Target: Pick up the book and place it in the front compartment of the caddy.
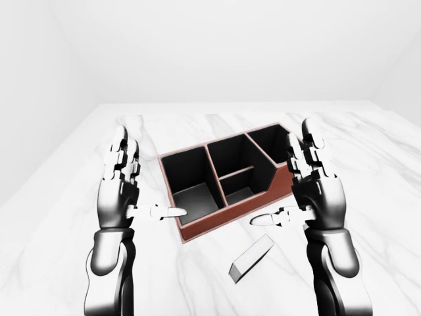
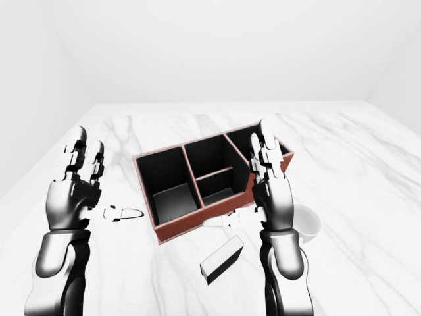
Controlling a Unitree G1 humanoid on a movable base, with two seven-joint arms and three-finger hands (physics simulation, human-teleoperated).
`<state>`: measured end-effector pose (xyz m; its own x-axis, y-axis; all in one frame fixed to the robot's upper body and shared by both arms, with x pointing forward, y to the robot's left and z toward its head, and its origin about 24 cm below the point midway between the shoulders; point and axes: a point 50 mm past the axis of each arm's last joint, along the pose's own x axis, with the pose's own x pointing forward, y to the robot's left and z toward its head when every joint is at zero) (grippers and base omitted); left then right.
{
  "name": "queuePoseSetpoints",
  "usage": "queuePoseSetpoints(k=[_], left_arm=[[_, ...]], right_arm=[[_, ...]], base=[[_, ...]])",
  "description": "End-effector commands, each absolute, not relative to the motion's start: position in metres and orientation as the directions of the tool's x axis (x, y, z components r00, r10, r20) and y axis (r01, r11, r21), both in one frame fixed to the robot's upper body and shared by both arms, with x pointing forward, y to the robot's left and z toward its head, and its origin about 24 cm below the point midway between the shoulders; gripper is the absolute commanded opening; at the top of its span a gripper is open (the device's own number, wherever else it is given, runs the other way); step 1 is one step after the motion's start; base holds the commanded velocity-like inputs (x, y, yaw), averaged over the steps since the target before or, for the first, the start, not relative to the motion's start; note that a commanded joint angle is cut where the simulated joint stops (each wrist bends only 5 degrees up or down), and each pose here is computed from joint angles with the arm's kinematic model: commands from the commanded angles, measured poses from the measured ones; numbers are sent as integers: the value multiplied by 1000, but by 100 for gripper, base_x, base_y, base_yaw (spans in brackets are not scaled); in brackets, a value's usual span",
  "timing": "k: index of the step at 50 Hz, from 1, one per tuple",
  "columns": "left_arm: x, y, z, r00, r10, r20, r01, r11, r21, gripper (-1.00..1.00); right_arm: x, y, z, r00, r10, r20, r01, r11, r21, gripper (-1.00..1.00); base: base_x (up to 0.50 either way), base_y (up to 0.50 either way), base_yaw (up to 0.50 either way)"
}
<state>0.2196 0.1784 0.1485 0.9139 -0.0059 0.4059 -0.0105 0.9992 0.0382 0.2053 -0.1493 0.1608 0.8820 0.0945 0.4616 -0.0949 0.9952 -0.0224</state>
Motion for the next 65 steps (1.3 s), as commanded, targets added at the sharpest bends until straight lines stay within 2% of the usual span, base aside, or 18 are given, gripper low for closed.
queuePoseSetpoints(k=[1, 16, 35, 44, 65], left_arm=[[219, 179, 149, 913, -5, 408, -13, 999, 40, 100], [218, 181, 153, 906, -3, 424, -16, 999, 43, 100], [218, 181, 153, 905, -4, 425, -17, 999, 45, 100], [218, 181, 153, 905, -4, 426, -16, 999, 45, 100], [218, 181, 152, 907, -2, 422, -18, 999, 44, 100]], right_arm=[[204, -149, 162, 879, 95, 467, -91, 995, -30, 100], [202, -148, 168, 868, 98, 486, -68, 995, -78, 100], [191, -141, 181, 834, 173, 524, -52, 970, -237, 100], [182, -137, 195, 793, 234, 563, -36, 940, -340, 100], [182, -134, 193, 807, 312, 501, -35, 872, -488, 100]], base=[[0, 0, 0], [0, 0, 0], [0, 0, 0], [0, 0, 0], [0, 0, 0]])
